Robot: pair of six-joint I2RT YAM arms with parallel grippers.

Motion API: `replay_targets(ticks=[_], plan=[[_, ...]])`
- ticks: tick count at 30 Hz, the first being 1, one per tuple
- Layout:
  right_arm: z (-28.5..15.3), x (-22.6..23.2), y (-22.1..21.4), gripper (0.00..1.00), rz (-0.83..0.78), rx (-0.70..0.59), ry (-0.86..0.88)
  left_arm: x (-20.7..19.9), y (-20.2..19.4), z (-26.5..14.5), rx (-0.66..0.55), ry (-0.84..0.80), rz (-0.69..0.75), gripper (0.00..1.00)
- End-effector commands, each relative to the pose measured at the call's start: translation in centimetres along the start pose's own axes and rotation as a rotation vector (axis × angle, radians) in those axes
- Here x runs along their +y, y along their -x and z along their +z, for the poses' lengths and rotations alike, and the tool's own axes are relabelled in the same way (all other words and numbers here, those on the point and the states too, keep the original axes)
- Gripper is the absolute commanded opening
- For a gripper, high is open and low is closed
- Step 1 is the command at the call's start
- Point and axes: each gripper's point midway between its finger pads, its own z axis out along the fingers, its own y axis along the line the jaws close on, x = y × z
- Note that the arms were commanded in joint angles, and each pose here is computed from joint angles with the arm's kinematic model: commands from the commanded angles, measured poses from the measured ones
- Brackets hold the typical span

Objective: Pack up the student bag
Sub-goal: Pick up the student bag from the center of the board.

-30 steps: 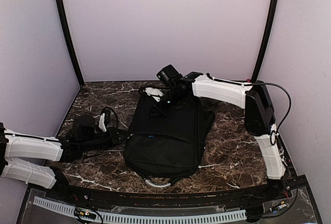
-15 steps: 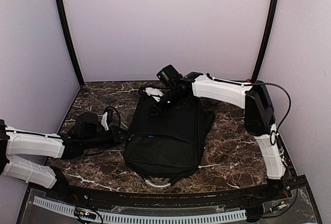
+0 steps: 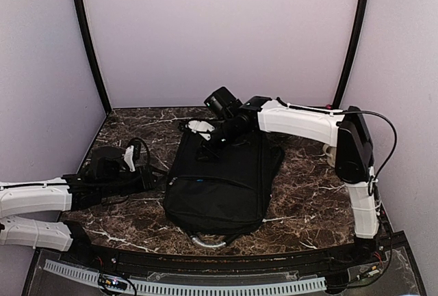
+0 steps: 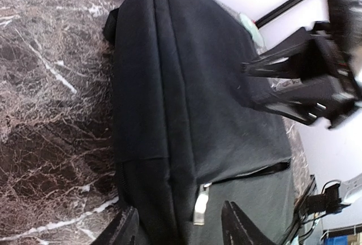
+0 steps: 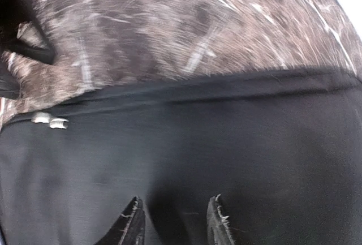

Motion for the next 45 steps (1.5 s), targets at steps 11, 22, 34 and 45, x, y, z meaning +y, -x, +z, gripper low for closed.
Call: replay_targets(ticks=[11,22,34,45], plan=[[0.3,9.1,1.4,0.46,-0.423,0.031,-0.055,-1.6,-5.3,3.5,0.184,-0.268,0.007,0.49],[0.3,9.2,1.2,0.44,-0.43,0.038,-0.053,-3.7,-5.7,1.9,0.139,-0.47,0.006,0.47],[-1.0,10.6,1.4,0.44,-0.452,0.002,0.004,-1.3,-6.6,1.3,0.163,-0.323,0.086,0.56],[-1.0,11.6,1.0,0.42,-0.476,-0.001,0.026,-1.6,-7.7,2.8,0.196,-0.398,0.044,0.44]])
